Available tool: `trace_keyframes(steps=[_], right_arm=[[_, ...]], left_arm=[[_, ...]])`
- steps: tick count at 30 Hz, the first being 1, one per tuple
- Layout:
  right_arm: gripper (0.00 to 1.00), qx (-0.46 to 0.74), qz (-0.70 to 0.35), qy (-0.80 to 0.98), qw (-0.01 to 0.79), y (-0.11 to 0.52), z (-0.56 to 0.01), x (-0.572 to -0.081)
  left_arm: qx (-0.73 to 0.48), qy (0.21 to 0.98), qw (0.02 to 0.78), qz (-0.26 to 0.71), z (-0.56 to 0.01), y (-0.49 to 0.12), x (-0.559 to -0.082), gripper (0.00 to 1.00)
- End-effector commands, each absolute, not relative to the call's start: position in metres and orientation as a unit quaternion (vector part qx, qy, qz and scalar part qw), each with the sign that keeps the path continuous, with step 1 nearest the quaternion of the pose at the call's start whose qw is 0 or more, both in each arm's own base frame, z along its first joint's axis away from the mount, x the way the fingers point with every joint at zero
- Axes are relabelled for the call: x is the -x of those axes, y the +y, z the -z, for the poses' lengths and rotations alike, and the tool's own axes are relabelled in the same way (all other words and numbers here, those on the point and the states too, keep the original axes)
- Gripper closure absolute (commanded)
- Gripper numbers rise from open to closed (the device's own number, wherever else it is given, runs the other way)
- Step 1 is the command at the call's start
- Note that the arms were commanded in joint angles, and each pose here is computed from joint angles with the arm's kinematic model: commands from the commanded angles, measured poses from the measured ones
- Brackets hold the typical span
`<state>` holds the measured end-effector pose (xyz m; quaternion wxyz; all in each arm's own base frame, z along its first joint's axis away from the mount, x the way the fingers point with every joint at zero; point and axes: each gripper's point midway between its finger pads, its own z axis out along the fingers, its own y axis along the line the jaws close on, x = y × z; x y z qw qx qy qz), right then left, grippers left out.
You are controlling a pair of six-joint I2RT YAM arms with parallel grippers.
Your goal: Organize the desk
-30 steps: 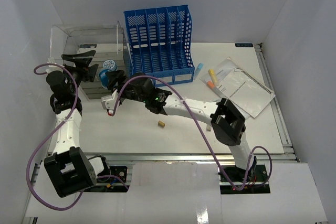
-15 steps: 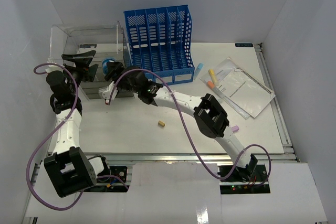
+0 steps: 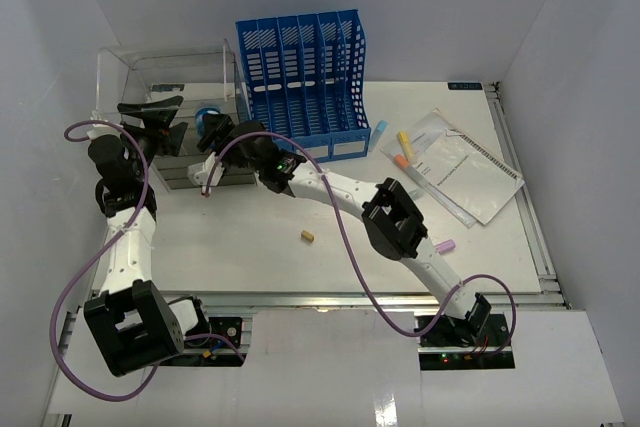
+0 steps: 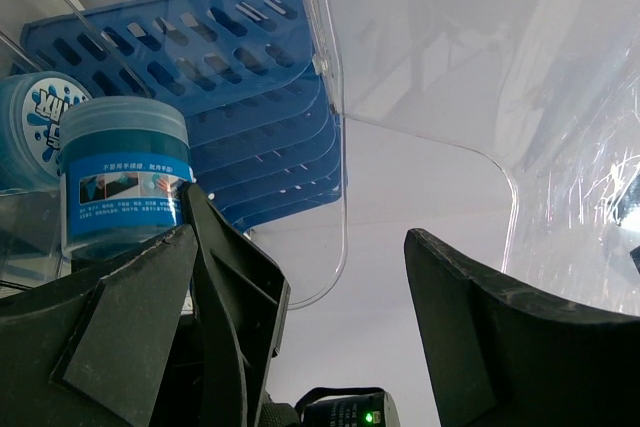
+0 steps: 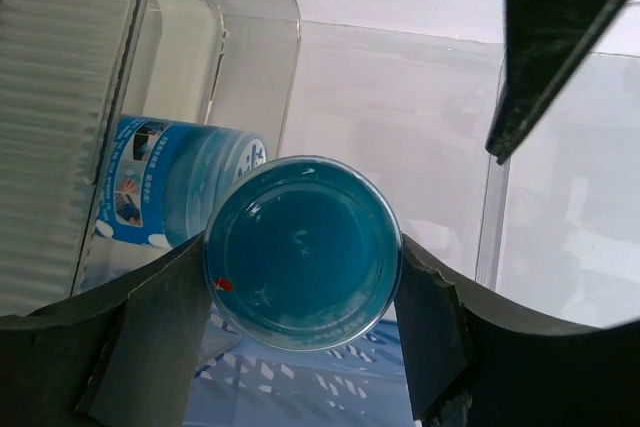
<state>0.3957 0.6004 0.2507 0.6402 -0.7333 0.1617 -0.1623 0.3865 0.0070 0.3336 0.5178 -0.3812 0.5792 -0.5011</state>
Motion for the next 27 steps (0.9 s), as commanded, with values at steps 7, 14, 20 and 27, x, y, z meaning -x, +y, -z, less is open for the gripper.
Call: trace_keyframes(steps=[7, 14, 20, 27], right_arm=[[0.04, 0.737, 0.214, 0.156, 0.623, 0.594, -0.249, -0.418], [0.10, 0.746, 0.197, 0.152, 0.618, 0.584, -0.257, -0.400], [0.10, 0.761, 0.153, 0.141, 0.614, 0.579, -0.264, -0.370], [0.09, 0.759, 0.130, 0.171, 0.615, 0.569, -0.266, -0.361]], left_arm=[[0.361, 0.567, 0.545, 0.502, -0.350, 0.009, -0.382, 0.04], [0.364, 0.566, 0.542, 0.502, -0.348, 0.009, -0.383, 0.04], [0.368, 0.565, 0.538, 0.505, -0.346, 0.009, -0.383, 0.04], [0.368, 0.567, 0.538, 0.504, -0.345, 0.008, -0.381, 0.04]])
